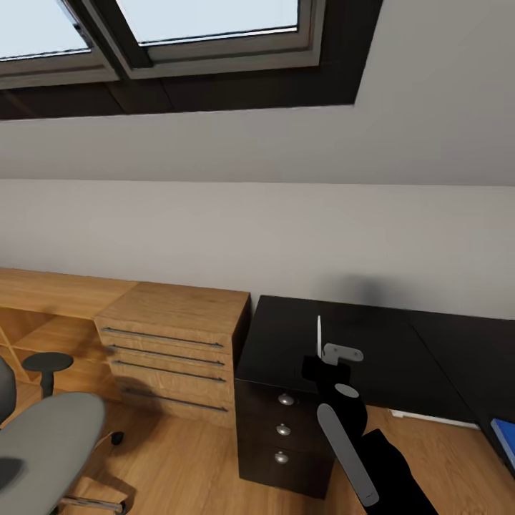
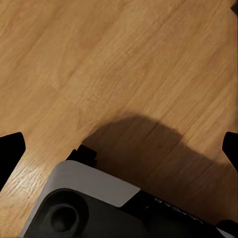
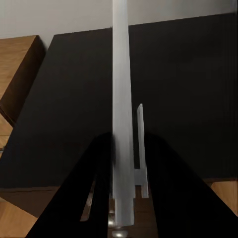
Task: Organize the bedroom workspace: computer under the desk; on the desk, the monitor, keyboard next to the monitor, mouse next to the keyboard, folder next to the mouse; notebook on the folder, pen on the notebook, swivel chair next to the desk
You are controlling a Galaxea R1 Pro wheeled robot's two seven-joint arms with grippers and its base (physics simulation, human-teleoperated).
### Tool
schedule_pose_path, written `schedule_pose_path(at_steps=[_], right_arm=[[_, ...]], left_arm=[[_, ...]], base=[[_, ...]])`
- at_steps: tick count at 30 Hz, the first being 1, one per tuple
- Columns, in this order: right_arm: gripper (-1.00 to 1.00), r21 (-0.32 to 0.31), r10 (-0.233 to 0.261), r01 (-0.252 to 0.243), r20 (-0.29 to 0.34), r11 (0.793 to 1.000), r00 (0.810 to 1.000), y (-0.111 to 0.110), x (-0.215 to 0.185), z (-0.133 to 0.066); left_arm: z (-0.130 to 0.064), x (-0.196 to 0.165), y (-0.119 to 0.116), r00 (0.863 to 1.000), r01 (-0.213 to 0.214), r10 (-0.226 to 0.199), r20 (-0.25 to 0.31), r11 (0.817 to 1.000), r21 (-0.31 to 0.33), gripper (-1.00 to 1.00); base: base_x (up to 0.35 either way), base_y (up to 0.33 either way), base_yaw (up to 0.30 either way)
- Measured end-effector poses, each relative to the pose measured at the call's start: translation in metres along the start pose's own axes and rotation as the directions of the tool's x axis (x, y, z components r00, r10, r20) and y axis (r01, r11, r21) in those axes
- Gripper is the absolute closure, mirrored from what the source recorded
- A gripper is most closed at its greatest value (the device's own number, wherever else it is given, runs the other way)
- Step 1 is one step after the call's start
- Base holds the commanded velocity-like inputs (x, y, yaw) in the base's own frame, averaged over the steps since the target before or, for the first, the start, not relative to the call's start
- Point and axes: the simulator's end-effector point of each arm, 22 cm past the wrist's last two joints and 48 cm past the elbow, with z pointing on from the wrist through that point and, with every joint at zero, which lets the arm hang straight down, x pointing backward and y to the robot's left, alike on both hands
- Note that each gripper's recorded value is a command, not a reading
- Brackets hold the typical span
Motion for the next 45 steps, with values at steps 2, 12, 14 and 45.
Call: schedule_pose_path(at_steps=[2, 12, 14, 45], right_arm=[[1.00, 0.001, -0.001, 0.001, -0.003, 1.000, 1.000, -0.001, 0.001, 0.001], [1.00, 0.082, 0.051, -0.047, -0.052, 0.996, 0.997, -0.047, 0.013, 0.019], [1.00, 0.105, 0.101, -0.091, -0.094, 0.990, 0.990, -0.088, 0.023, 0.036], [1.00, 0.220, 0.217, -0.177, -0.173, 0.959, 0.961, -0.203, 0.059, 0.064]], left_arm=[[0.000, 0.001, -0.001, 1.000, 0.001, -0.001, -0.003, 1.000, 0.002, -1.00], [0.000, 0.000, -0.006, 1.000, 0.007, -0.007, 0.001, 1.000, 0.009, -1.00], [0.000, -0.001, -0.007, 1.000, 0.008, -0.008, 0.007, 1.000, 0.011, -1.00], [-0.007, -0.017, -0.031, 0.978, -0.150, 0.144, 0.152, 0.988, 0.032, -1.00]], base=[[0.000, 0.000, -0.280], [0.000, 0.000, -0.292], [0.000, 0.000, -0.294], [0.000, -0.077, -0.294]])
